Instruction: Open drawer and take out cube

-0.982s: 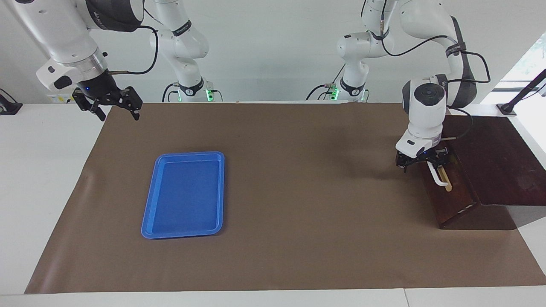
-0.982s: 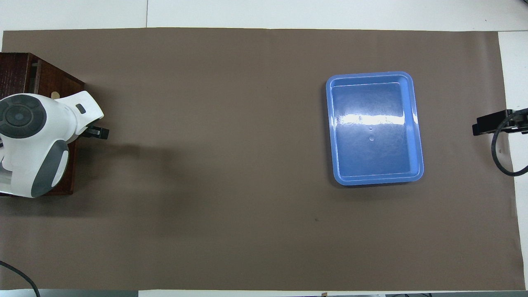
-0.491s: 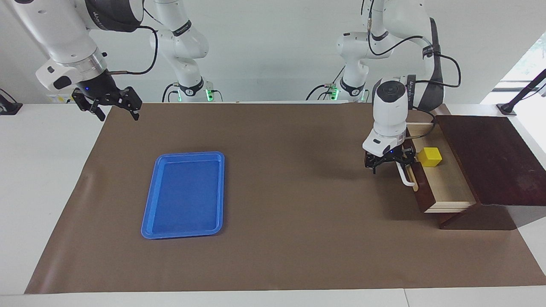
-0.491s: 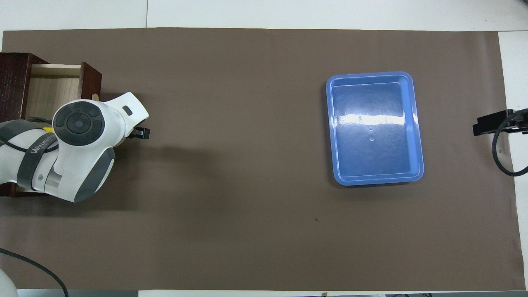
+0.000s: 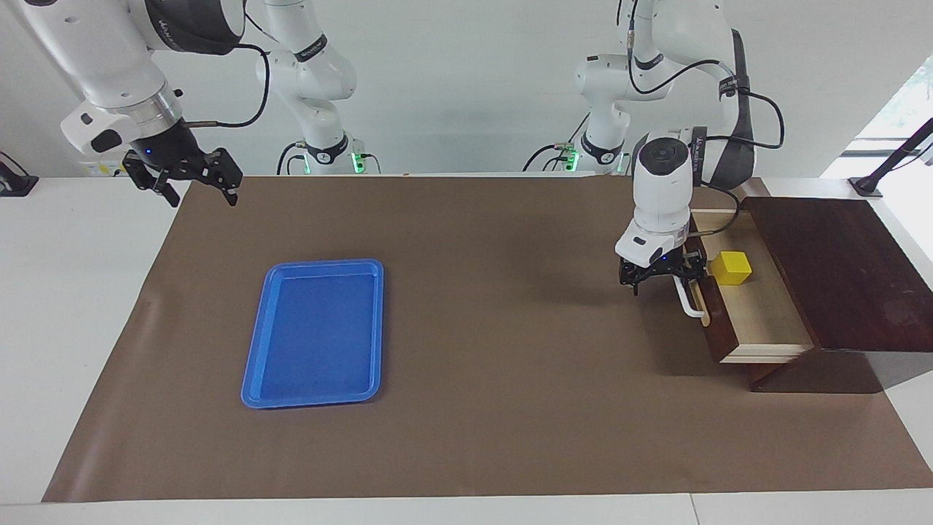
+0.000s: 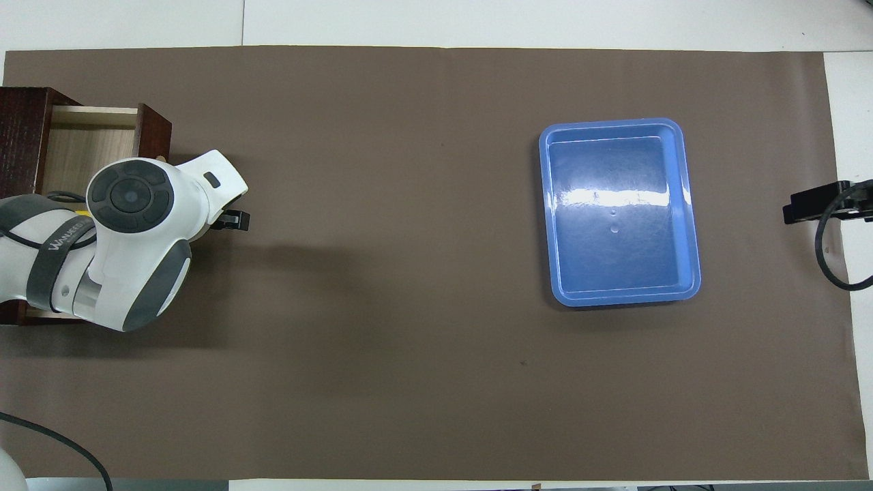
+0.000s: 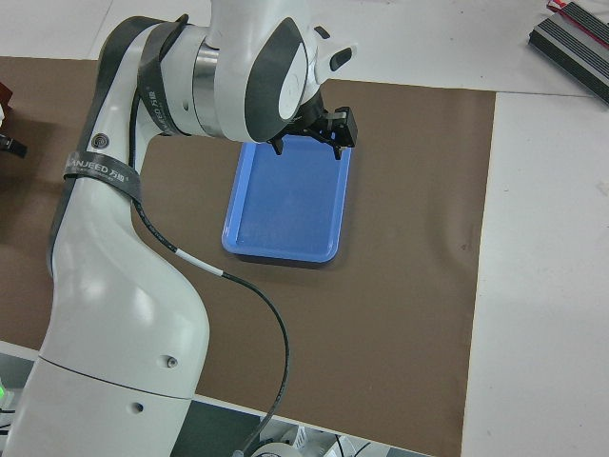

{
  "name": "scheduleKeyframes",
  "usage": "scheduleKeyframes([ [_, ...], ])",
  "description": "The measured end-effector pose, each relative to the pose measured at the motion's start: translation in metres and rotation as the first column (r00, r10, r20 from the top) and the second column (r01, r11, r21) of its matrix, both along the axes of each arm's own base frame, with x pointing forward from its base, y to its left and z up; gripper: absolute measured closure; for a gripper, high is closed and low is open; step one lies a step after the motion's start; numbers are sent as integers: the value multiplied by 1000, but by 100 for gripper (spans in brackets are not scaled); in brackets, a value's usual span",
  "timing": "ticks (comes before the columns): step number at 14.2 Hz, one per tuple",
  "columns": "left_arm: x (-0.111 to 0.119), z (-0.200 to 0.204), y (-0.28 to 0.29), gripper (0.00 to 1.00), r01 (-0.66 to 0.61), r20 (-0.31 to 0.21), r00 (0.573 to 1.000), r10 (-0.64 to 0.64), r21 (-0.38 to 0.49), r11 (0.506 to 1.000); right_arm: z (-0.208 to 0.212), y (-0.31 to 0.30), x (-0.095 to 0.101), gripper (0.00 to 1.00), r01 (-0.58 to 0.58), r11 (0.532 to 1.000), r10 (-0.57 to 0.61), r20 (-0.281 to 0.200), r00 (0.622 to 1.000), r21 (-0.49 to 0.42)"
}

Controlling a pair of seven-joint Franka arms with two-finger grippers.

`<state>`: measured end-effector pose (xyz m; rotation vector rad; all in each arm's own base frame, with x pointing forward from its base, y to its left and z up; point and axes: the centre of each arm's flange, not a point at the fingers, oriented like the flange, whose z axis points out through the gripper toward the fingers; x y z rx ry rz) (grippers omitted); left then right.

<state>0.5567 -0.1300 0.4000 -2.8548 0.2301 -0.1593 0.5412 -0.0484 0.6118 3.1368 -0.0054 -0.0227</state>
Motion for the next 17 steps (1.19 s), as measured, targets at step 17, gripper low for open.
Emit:
scheduleKeyframes([
  [17,14,95,178,0,-939,-57,115,992,-331,89,-13,-4,-6,0,9,1000,-9,-36,999,2],
])
